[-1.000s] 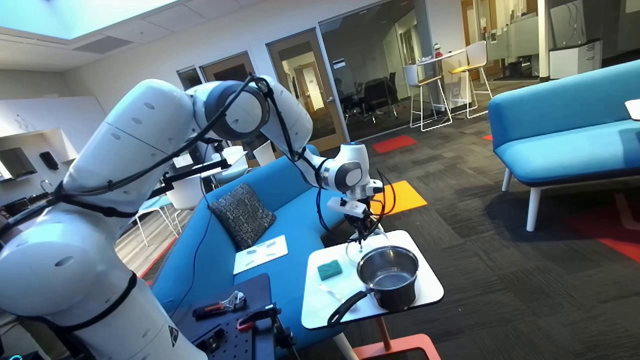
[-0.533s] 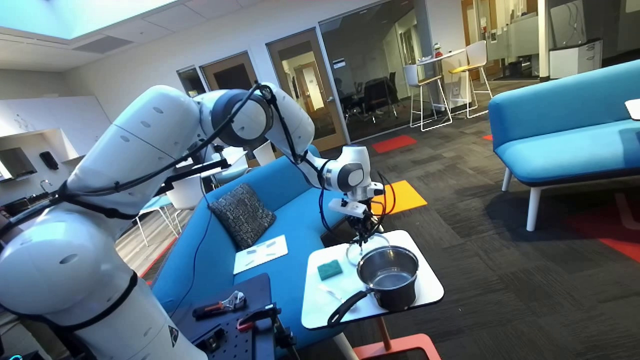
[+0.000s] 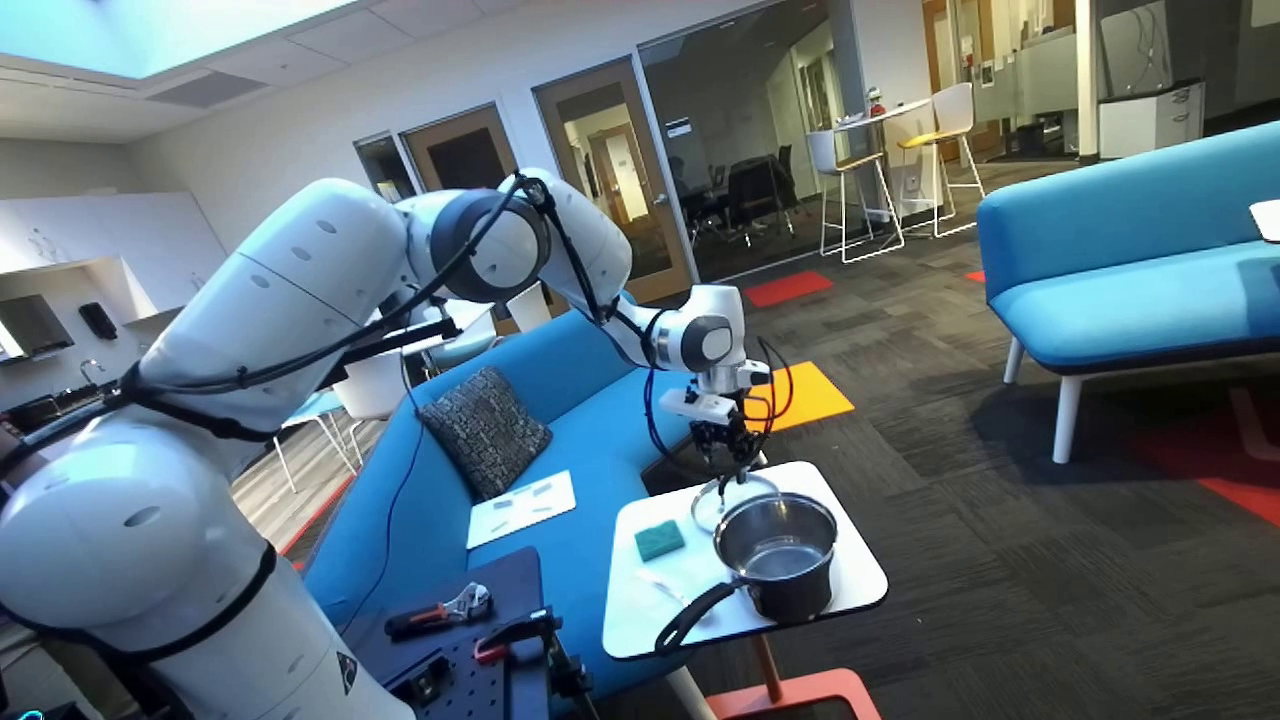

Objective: Take the lid off the pot

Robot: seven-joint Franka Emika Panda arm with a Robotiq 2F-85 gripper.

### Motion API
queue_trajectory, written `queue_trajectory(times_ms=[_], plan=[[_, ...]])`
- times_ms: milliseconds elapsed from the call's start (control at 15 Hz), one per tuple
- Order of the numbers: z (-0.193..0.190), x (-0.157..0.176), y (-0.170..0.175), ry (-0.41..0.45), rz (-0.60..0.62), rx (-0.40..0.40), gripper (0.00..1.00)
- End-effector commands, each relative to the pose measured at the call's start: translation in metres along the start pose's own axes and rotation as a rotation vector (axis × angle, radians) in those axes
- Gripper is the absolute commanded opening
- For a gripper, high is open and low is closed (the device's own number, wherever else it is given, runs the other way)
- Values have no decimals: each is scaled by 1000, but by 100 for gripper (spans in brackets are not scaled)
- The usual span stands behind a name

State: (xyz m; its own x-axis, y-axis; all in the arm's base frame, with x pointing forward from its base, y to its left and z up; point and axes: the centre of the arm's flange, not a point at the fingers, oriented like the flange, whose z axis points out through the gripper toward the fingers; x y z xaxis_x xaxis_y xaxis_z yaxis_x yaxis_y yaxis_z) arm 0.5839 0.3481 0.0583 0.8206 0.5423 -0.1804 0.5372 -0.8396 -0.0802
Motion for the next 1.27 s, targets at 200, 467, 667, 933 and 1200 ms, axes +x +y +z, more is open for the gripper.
queue_trajectory(times_ms=[200,467,667,933,1200], plan=[[-53,-35,-6,22,4,-51,100],[-85,-78,-13,107,21,-62,100],[-104,-106,-16,194,38,-66,100],[-114,-131,-18,247,53,-63,100],[-106,-111,-18,225,35,-55,100]])
